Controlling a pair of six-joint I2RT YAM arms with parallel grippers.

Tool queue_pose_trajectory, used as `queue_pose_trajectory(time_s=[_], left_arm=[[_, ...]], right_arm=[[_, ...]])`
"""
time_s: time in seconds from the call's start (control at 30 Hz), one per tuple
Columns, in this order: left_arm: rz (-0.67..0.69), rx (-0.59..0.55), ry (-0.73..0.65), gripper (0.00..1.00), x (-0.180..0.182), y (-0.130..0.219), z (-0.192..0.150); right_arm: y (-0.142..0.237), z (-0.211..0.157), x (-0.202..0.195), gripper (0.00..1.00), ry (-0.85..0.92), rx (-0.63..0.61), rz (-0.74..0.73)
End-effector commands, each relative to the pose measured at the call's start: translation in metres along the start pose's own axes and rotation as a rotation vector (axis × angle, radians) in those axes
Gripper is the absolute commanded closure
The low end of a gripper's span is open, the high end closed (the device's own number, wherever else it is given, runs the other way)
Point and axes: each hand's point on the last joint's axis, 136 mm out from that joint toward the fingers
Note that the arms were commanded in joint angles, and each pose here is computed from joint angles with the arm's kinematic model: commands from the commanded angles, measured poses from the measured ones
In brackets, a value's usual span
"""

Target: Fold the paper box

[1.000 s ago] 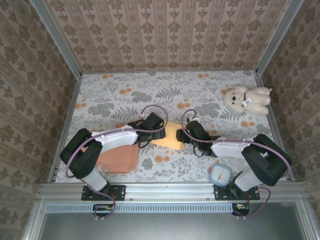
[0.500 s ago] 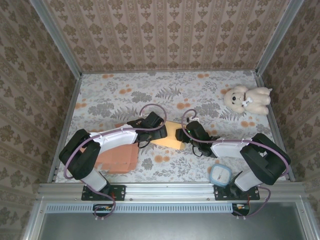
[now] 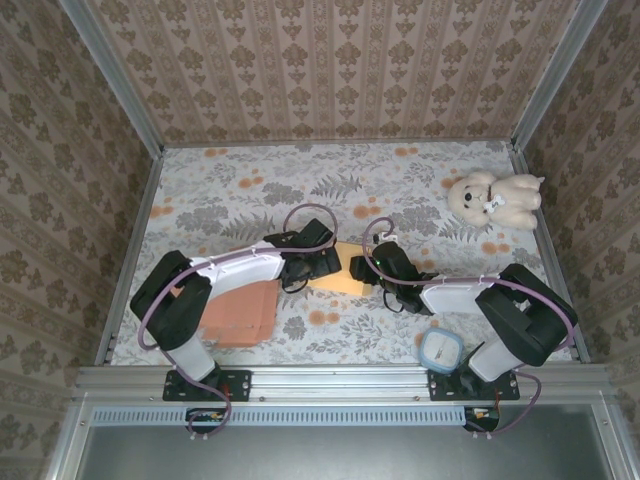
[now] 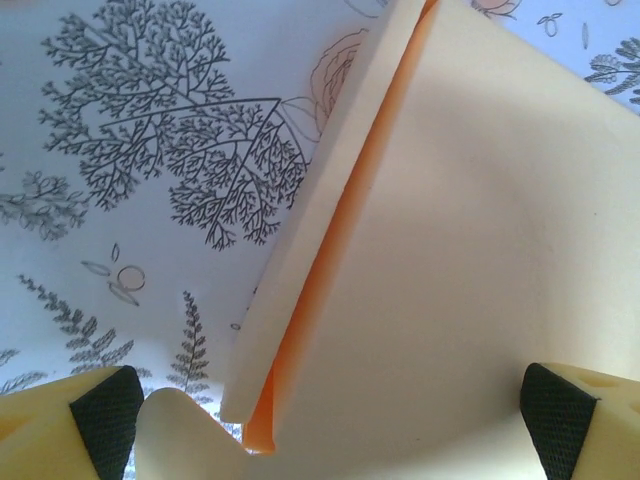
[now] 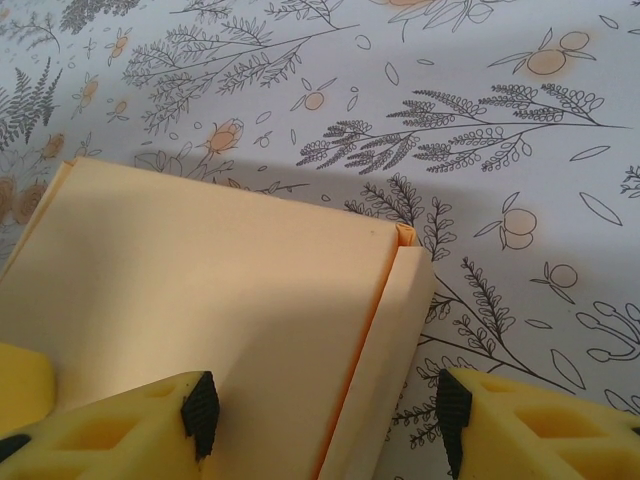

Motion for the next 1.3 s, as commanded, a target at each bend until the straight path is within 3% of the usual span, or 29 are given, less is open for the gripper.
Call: queue_pose_trajectory(time_s=[0.0,0.3,0.6,0.83,1.27], left_arm=[[0.067,0.045,0.030,0.00,0.002,0.009,-0.008],[0.063,0.066,0.030,0.00,-0.012,0.026,-0.014],[0.189,0.024,0.024,0.00,0.015,0.036,-0.005],[0.112,-0.022,0.071,0.00,0.004,0.050,0.002],[0.146,0.045,0.074,0.00,-0.005,0.019,-0.010]], right_arm=[[-0.003,-0.010,-0.005,0.37,-0.009,0.027,-0.003],[-0.004,-0.011,-0.004,0.37,-0.039,0.024,0.010],[-0.003,-0.013,-0.008,0.38,-0.036,0.025,-0.002],[-0.004,-0.015,-0.010,0.38,-0.037,0.026,-0.004],[-0.004,-0.017,-0.010,0.38,-0.038,0.035,0.002]])
Point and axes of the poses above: each hand's point on the last joint's axis, 136 mm out from that joint toward the fingers, its own y axis back along the fingers, its own x axis along the line the jaws close on, z = x × y, and after that the axes turned 8 degrees about -y, right-handed
